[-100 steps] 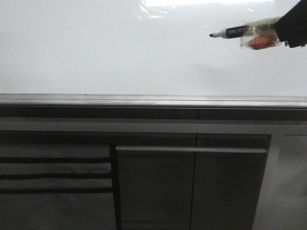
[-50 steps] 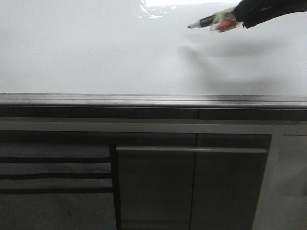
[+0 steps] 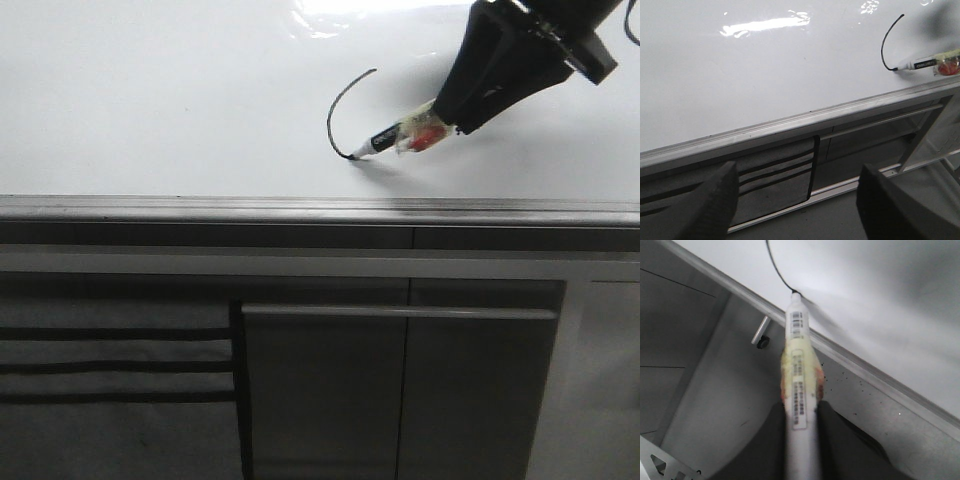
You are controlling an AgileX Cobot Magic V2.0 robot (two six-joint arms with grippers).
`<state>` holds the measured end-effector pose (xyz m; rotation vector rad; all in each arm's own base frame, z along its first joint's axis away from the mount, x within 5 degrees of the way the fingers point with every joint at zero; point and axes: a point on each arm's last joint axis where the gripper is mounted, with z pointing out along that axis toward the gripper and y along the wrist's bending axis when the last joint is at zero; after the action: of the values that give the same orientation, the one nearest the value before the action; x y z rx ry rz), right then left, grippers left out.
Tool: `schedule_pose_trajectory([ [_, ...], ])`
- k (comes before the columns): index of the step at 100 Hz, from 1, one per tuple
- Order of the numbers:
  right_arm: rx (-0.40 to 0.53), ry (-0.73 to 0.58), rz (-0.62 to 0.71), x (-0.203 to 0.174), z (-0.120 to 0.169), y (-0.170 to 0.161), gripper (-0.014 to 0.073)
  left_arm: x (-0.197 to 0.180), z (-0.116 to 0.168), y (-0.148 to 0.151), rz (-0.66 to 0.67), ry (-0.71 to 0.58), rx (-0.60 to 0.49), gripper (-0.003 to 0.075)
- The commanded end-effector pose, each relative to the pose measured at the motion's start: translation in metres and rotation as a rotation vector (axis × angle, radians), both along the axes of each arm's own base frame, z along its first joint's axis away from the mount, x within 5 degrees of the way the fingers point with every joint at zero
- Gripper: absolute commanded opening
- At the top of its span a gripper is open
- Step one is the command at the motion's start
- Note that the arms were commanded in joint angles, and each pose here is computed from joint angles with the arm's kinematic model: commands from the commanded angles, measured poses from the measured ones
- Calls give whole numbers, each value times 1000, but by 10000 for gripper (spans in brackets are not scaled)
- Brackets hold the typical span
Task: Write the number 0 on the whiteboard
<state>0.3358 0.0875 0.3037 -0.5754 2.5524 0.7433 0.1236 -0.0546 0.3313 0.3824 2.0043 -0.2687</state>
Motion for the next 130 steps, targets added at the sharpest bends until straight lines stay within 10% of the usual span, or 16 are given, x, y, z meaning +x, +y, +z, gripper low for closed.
schedule_pose_trajectory([
  [1, 3, -169, -121, 3, 39, -20, -4, 2, 15, -1, 0, -91, -42, 462],
  [60, -13, -407, 205, -48, 102, 22, -4, 1, 18, -2, -67, -147, 76, 462],
  [98, -89, -600, 864, -139, 85, 68, -4, -11, 20, -53, -550, -159, 231, 463],
  [130, -96, -693, 1016, -150, 86, 81, -4, -11, 16, -115, -826, -126, 310, 463],
])
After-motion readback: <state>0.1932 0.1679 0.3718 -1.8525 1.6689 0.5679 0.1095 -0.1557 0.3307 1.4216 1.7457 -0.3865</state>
